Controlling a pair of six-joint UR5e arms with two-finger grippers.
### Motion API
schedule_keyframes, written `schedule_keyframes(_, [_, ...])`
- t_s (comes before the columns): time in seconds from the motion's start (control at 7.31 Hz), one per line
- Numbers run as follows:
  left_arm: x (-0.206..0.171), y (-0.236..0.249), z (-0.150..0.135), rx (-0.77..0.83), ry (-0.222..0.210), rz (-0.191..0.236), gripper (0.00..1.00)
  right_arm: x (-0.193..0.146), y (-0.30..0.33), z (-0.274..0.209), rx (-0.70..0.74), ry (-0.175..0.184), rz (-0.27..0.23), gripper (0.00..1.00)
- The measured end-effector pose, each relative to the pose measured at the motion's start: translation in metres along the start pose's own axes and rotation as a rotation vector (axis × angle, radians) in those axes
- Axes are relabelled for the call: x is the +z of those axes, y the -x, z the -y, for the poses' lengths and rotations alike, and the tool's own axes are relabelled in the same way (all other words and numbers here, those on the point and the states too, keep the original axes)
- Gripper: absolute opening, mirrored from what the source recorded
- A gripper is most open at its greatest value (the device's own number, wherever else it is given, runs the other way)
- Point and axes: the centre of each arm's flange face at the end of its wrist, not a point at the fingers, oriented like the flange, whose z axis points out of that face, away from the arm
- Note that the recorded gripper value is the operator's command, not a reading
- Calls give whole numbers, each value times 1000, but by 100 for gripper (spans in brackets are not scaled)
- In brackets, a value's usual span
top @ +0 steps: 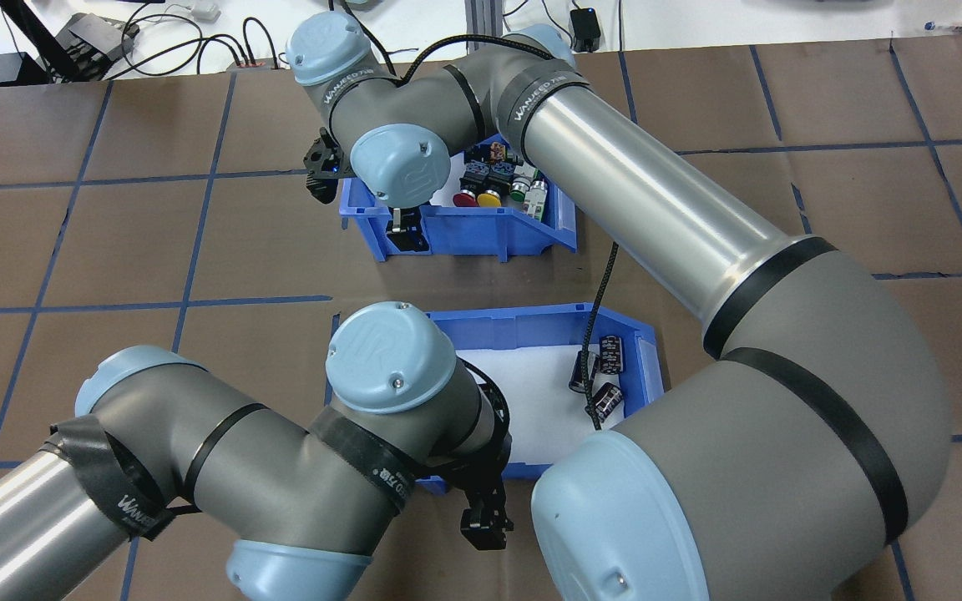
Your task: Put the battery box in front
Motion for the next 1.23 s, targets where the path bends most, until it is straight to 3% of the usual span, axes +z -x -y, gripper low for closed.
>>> schedule_keyframes(0.14, [4,-1,0,0,-1,7,99,-1,-1,-1,-4,10,-9,1])
schedule_keyframes(0.55, [18,-5,1,0,-14,31,95,-25,-8,-21,-35,29,-47,0])
schedule_keyframes(0.68, [25,-5,3,0,-16,33,86,-45,-12,-44,-51,35,-52,0])
schedule_keyframes(0.82, [32,-7,4,2,-13,28,48,-63,-16,-71,-65,47,-37,0])
schedule_keyframes(0.96, [37,-9,4,5,-6,15,17,-82,-20,-100,-64,54,-25,0])
schedule_keyframes(1.09, [38,-10,4,12,3,-2,0,-99,-27,-132,-55,55,-21,0])
schedule_keyframes(1.23, [35,-14,2,32,24,-42,0,-114,-37,-173,-46,54,-16,0])
